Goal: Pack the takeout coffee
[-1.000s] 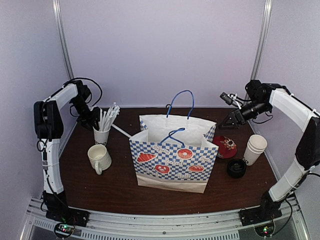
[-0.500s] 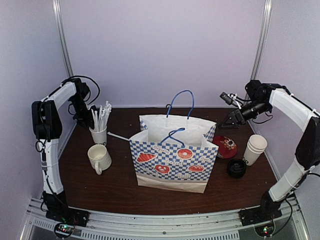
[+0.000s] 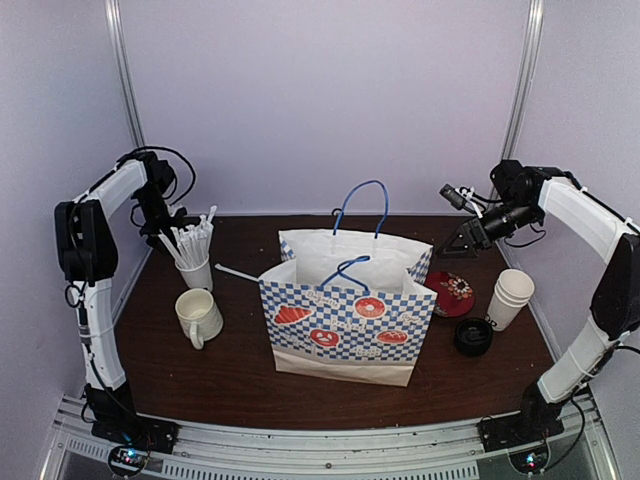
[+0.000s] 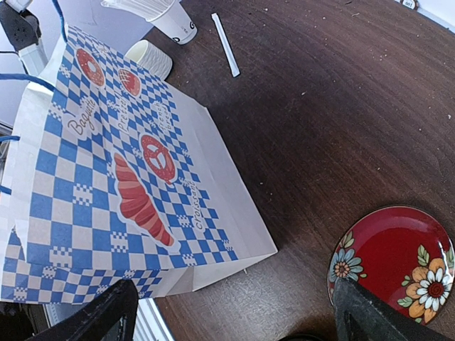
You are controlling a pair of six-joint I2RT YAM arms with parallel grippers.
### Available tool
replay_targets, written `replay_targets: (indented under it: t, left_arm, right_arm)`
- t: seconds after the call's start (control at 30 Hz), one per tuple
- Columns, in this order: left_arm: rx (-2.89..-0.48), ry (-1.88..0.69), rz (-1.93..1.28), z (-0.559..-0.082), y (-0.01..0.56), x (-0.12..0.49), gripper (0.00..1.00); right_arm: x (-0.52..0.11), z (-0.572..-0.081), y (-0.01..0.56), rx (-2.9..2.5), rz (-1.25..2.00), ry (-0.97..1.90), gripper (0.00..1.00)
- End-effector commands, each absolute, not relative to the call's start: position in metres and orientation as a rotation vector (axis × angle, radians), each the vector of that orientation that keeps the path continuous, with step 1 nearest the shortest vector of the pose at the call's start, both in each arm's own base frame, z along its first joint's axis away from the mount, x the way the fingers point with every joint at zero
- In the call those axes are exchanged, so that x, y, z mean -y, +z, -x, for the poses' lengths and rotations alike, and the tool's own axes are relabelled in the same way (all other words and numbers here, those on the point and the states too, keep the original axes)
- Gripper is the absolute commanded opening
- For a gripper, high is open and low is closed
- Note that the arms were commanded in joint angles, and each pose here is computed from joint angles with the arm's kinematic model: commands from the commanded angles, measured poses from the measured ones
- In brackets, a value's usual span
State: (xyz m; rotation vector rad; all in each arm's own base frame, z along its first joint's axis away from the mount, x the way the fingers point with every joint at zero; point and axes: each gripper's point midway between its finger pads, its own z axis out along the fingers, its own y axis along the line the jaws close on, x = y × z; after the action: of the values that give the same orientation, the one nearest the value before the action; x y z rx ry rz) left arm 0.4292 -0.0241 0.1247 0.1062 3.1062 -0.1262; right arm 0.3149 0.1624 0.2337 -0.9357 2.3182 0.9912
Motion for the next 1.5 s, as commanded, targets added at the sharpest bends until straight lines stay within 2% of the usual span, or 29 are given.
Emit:
replay_targets:
  t: [0.0, 0.1, 0.27, 0.43, 0.6, 0.8, 0.93, 1.27, 1.47]
  left_arm:
    - [-3.052, -0.098, -0.133, -0.427, 0.144, 0.023, 0.38]
    - [-2.996, -0.089, -0.121, -0.429, 0.162, 0.022, 0.4]
    - [-2.776, -0.054, -0.135, -0.426, 0.228, 0.02, 0.43]
    - [-2.541, -0.089, -0.186, -0.381, 0.291, 0.032, 0.44]
    - [-2.317, -0.264, -0.302, -0.328, 0.332, 0.064, 0.44]
    - [-2.316, -0.328, -0.26, -0.297, 0.325, 0.069, 0.42]
    - [-2.367, -0.305, -0.199, -0.304, 0.305, 0.063, 0.35]
    - [-2.42, -0.265, -0.112, -0.332, 0.279, 0.057, 0.37]
    - [-2.448, -0.239, -0.114, -0.34, 0.268, 0.055, 0.32]
  right_arm:
    - [-0.162, -0.313, 0.249, -2.282, 0.934, 0.974, 1.0]
    - [-0.16, -0.312, 0.252, -2.277, 0.936, 0.954, 0.99]
    - [-0.159, -0.313, 0.253, -2.284, 0.929, 0.937, 1.0]
    - [-0.157, -0.315, 0.249, -2.297, 0.929, 0.923, 1.0]
    - [-0.157, -0.318, 0.244, -2.305, 0.936, 0.925, 0.99]
    - [-0.158, -0.319, 0.242, -2.313, 0.938, 0.928, 1.0]
    - [-0.157, -0.317, 0.244, -2.302, 0.941, 0.921, 0.99]
    - [-0.155, -0.312, 0.247, -2.283, 0.942, 0.893, 0.99]
    - [-0.156, -0.313, 0.246, -2.283, 0.942, 0.895, 0.99]
